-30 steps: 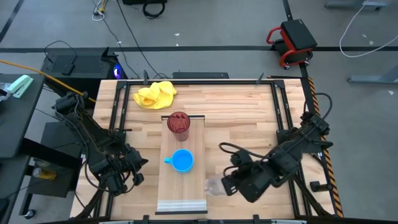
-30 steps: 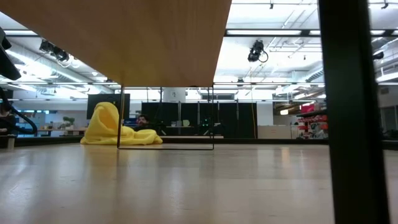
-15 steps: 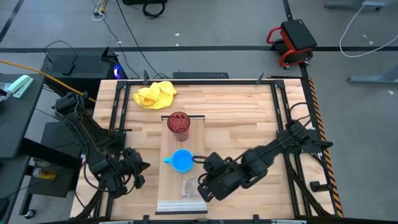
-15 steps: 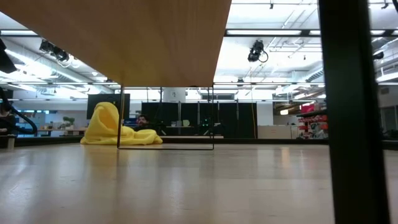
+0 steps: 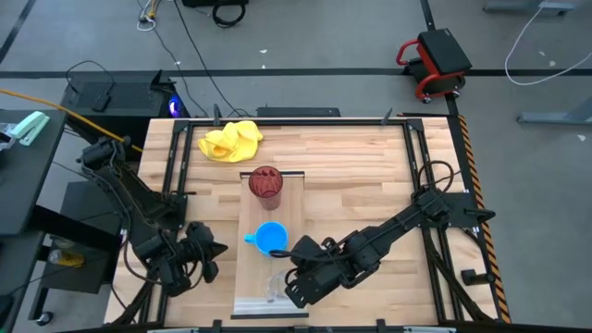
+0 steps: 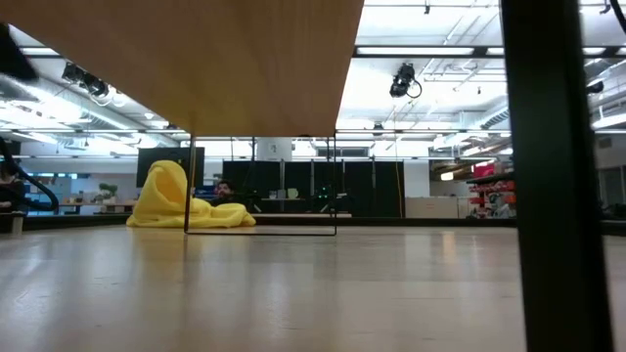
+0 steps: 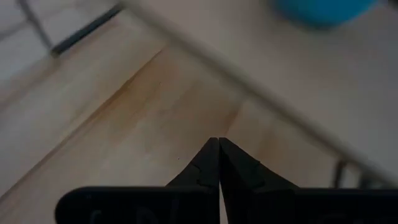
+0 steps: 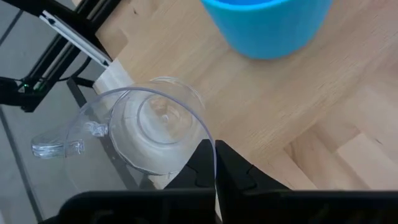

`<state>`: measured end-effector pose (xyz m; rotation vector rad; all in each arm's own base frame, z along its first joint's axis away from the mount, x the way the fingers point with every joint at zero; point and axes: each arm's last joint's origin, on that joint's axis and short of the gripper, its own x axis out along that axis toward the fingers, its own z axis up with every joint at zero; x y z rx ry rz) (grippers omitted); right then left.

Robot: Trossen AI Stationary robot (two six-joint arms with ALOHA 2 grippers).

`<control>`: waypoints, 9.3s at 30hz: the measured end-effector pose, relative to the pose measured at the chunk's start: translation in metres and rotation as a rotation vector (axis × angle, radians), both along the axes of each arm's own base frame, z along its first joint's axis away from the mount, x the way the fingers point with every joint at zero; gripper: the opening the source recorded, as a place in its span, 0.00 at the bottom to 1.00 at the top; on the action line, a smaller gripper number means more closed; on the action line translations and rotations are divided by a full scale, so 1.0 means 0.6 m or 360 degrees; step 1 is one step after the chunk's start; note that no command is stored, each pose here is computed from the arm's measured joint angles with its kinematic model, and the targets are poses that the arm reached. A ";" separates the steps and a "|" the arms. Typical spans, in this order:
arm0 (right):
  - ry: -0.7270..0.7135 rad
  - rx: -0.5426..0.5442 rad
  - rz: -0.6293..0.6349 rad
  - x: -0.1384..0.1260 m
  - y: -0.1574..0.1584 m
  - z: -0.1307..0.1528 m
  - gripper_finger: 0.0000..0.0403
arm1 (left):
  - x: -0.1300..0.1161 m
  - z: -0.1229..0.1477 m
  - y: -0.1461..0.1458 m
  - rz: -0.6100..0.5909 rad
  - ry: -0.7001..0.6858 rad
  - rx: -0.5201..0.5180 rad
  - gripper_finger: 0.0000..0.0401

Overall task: Stack small to large cups/mugs on shelf
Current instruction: Put the transparent mug on the shelf

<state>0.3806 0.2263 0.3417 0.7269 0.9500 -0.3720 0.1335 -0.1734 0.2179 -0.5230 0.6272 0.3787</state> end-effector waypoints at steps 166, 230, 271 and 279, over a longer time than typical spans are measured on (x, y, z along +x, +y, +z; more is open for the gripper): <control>-0.0016 -0.0197 0.0301 -0.024 -0.027 0.046 0.23 | 0.121 0.233 -0.113 -0.0443 -0.0687 0.0046 0.08; 0.0309 -0.0239 -0.0031 -0.312 -0.072 -0.151 0.22 | 0.354 0.259 -0.057 -0.0024 0.0706 -0.0629 0.17; 0.0285 -0.0239 -0.0021 -0.309 -0.071 -0.151 0.23 | 0.351 0.249 -0.050 0.0028 0.0822 -0.0602 0.19; 0.0285 -0.0243 -0.0010 -0.309 -0.070 -0.151 0.23 | 0.359 0.243 -0.048 0.0015 0.0830 -0.0595 0.17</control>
